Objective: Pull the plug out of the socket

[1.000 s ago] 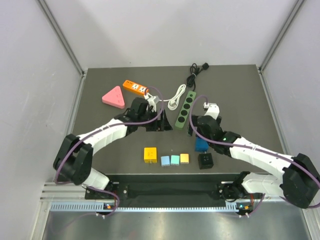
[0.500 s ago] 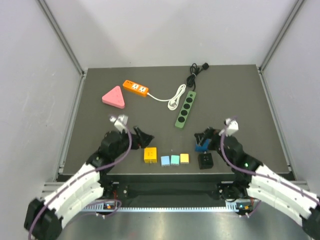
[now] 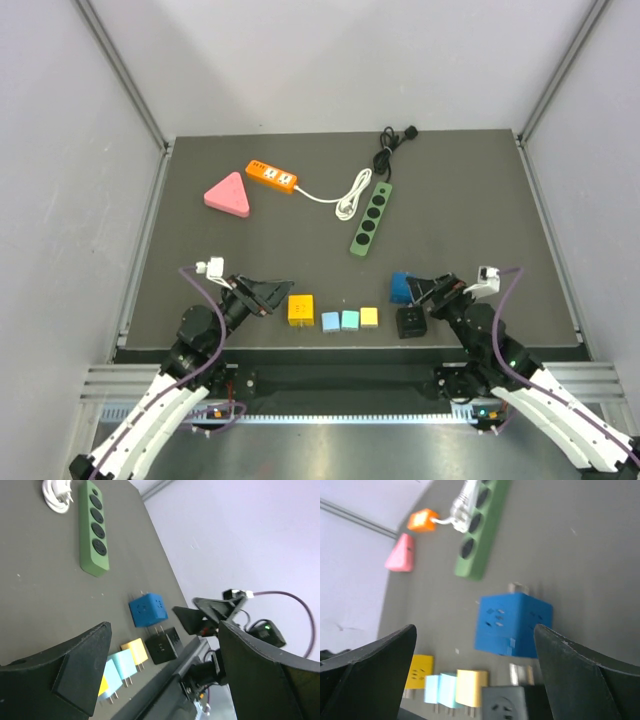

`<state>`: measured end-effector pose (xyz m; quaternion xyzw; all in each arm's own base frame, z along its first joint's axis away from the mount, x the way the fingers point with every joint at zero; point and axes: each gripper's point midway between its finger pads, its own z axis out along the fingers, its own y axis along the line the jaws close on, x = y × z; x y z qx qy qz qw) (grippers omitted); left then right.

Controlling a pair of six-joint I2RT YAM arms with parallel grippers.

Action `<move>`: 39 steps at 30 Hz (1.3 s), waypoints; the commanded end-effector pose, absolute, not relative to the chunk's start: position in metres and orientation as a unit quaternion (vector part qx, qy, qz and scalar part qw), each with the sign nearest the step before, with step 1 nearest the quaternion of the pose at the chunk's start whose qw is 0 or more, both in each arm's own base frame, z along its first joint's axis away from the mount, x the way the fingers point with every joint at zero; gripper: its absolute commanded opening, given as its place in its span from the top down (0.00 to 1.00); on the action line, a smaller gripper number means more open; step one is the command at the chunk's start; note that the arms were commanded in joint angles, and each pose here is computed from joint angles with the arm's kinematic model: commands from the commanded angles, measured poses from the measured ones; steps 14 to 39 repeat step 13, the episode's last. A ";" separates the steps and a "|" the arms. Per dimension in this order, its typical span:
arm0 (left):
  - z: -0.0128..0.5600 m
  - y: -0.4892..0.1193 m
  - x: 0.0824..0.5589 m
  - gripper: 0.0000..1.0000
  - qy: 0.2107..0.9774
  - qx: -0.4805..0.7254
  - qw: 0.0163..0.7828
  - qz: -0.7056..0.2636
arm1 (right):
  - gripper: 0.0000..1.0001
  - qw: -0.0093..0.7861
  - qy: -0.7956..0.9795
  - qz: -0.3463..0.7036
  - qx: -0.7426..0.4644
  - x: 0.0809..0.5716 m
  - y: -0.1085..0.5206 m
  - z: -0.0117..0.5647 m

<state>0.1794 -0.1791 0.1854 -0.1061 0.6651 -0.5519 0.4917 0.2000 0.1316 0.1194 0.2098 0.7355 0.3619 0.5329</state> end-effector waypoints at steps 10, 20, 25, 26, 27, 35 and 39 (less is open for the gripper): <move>0.126 -0.187 0.175 0.07 0.691 -0.127 0.436 -0.563 | 0.00 0.500 0.742 0.380 0.235 0.197 0.139 0.073; 0.146 -0.192 0.170 0.07 0.664 -0.118 0.433 -0.598 | 0.00 0.498 0.732 0.420 0.203 0.193 0.154 0.086; 0.146 -0.192 0.170 0.07 0.664 -0.118 0.433 -0.598 | 0.00 0.498 0.732 0.420 0.203 0.193 0.154 0.086; 0.146 -0.192 0.170 0.07 0.664 -0.118 0.433 -0.598 | 0.00 0.498 0.732 0.420 0.203 0.193 0.154 0.086; 0.146 -0.192 0.170 0.07 0.664 -0.118 0.433 -0.598 | 0.00 0.498 0.732 0.420 0.203 0.193 0.154 0.086; 0.146 -0.192 0.170 0.07 0.664 -0.118 0.433 -0.598 | 0.00 0.498 0.732 0.420 0.203 0.193 0.154 0.086; 0.146 -0.192 0.170 0.07 0.664 -0.118 0.433 -0.598 | 0.00 0.498 0.732 0.420 0.203 0.193 0.154 0.086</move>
